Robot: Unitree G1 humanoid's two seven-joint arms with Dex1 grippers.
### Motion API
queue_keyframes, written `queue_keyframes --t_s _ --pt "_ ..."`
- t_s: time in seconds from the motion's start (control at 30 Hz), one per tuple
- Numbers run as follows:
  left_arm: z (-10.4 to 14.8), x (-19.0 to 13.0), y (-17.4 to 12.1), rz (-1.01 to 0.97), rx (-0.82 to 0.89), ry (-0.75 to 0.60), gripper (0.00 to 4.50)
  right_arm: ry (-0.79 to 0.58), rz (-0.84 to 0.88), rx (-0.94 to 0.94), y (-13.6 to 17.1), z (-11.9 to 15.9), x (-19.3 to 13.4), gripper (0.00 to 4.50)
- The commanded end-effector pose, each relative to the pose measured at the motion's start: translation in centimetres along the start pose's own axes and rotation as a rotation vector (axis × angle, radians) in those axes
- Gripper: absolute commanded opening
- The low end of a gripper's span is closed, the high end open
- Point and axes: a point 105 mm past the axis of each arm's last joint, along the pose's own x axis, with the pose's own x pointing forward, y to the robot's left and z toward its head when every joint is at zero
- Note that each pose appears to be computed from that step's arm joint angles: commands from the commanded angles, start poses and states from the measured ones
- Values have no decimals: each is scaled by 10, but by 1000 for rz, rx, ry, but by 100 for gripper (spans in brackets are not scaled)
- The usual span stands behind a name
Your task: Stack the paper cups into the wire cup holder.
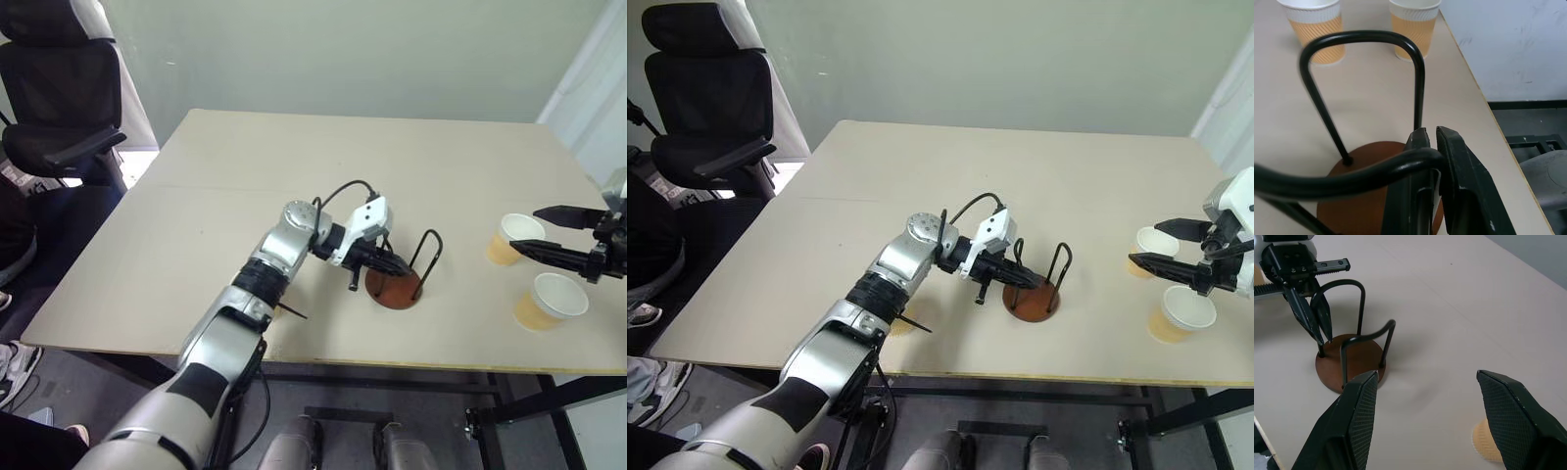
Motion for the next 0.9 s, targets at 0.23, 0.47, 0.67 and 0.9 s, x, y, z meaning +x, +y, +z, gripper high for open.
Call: queue_keyframes --t_s 0.23,0.47,0.67,0.9 --pt "1 1 2 20 28 19 2 29 122 -67 20 5 -3 327" --pt "-3 1 0 11 12 24 30 27 132 -72 21 5 1 327" --pt "-8 -2 -4 -10 -2 42 223 23 130 -72 20 5 3 327" --pt "-11 -5 -4 -5 3 58 443 21 128 -75 19 5 5 327"
